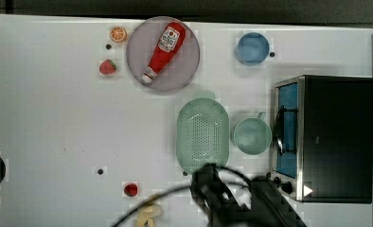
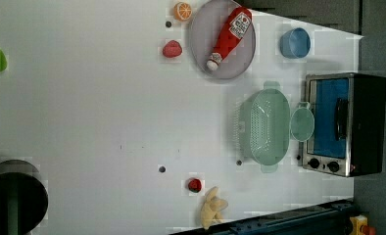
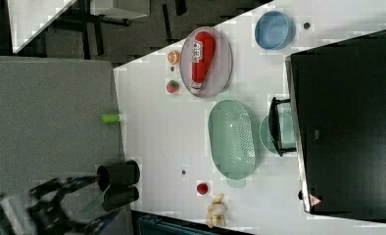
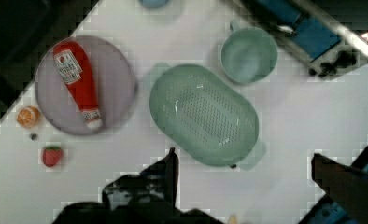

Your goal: Drag strainer right to left.

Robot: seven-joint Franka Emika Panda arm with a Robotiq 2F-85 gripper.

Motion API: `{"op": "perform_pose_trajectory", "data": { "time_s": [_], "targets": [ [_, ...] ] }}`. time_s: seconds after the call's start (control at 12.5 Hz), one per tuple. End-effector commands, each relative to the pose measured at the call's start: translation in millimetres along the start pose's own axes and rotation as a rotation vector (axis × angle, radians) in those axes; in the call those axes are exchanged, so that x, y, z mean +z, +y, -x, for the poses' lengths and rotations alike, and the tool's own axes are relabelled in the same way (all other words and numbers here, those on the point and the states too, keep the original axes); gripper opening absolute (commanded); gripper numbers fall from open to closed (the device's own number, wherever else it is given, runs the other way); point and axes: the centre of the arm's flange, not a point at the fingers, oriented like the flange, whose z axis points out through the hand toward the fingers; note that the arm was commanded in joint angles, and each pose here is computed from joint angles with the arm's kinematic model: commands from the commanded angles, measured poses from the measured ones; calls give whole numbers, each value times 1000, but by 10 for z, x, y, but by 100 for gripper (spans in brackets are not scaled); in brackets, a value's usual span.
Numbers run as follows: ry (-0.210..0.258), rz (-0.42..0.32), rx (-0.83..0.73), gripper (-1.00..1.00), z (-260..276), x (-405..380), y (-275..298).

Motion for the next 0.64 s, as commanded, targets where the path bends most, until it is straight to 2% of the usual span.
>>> {"op": "perform_pose_trajectory", "data": {
  "time_s": [0.08, 0.4, 0.64],
  "targets": [
    [-147, 173, 61, 100, -74, 1613, -167],
    [-94, 147, 310, 100, -45, 2642, -242],
    [-98, 186, 439, 100, -75, 3273, -305]
  ]
}}
